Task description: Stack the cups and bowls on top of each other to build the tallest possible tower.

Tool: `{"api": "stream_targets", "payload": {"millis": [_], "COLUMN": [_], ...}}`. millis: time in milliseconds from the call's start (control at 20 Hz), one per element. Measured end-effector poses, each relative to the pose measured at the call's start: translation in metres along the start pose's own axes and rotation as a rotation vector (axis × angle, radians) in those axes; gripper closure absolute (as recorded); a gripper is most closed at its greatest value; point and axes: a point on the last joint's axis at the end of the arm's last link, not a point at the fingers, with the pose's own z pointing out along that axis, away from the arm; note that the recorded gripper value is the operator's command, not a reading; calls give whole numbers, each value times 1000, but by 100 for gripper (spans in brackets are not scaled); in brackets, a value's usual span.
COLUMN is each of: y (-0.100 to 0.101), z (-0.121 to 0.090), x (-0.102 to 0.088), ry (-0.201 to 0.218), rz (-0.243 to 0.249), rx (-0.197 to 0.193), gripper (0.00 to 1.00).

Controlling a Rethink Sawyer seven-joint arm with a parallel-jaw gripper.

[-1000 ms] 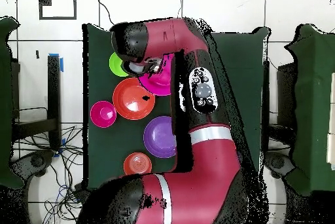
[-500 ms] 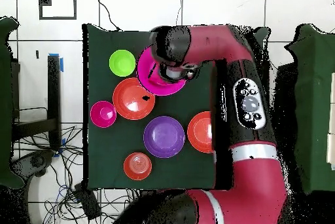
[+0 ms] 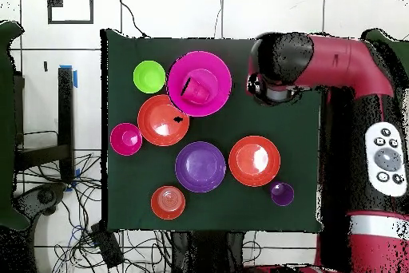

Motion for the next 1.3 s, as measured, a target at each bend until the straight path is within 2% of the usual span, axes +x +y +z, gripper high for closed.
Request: {"api": "stream_targets", "payload": {"millis": [200, 550, 750, 1000, 1300], "y": [-13, -2, 10, 23, 37], "z": [-12, -14, -3, 14, 42], "x": [11, 40, 64, 82, 93], "ry": [-1, 20, 42, 59, 46], "rz": [11, -22, -54, -85, -113], "rx": [12, 25, 24, 13, -12], "gripper": [0, 0, 0, 0, 0]}}
